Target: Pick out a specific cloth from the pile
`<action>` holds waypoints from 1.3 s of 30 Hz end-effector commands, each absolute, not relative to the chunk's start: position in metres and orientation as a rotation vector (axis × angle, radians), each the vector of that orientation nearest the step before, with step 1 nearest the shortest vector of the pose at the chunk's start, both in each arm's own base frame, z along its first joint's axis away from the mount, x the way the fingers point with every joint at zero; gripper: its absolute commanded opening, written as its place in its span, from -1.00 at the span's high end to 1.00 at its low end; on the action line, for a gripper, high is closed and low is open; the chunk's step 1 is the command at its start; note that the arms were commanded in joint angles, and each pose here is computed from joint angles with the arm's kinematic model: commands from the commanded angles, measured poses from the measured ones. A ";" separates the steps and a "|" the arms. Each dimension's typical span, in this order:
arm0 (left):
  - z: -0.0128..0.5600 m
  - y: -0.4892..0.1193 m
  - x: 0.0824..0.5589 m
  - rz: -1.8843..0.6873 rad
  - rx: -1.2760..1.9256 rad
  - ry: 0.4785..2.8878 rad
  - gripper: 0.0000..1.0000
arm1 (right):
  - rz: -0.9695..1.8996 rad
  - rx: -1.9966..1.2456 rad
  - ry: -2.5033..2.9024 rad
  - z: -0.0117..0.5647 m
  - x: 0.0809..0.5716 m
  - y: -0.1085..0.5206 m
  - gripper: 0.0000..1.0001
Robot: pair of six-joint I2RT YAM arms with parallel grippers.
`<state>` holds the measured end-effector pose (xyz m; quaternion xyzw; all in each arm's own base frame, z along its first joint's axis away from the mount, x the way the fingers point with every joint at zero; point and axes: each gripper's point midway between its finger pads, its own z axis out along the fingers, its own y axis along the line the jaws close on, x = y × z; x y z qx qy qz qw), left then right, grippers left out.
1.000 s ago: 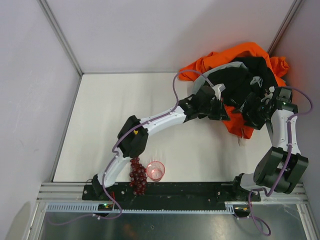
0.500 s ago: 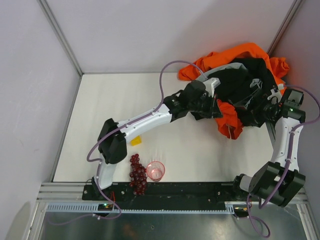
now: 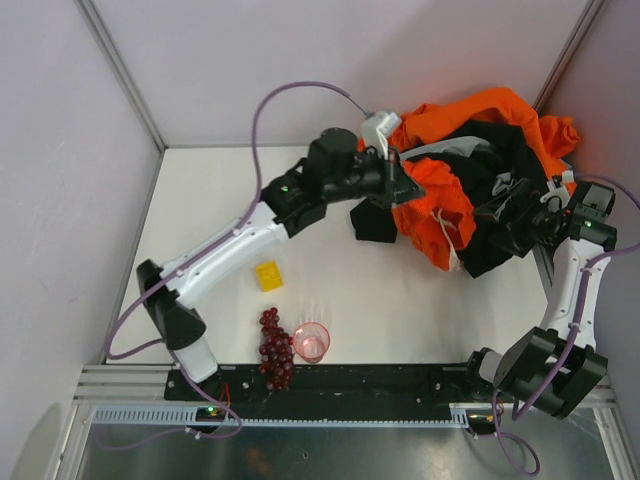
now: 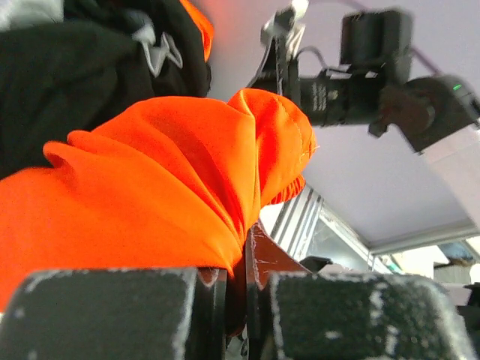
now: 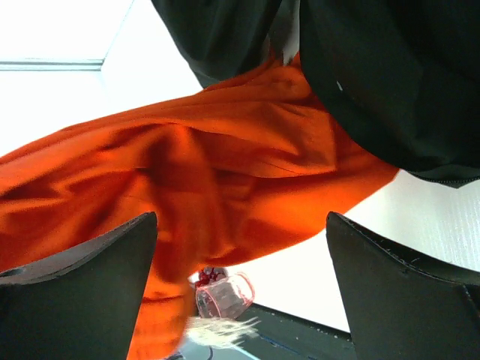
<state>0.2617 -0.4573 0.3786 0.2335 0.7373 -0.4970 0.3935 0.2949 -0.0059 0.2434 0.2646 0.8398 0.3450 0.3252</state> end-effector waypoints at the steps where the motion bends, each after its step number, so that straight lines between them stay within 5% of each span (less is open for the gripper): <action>1: 0.470 -0.412 0.260 -1.289 0.532 1.622 0.99 | 0.899 0.673 2.203 0.242 0.292 -0.006 -0.99; 19: 0.587 -0.240 0.272 -1.219 0.253 1.373 0.99 | 0.903 0.687 2.223 0.225 0.289 -0.005 -0.99; 39: 0.545 -0.166 0.329 -1.146 0.114 1.515 0.99 | 0.881 0.689 2.238 0.218 0.288 -0.007 -0.99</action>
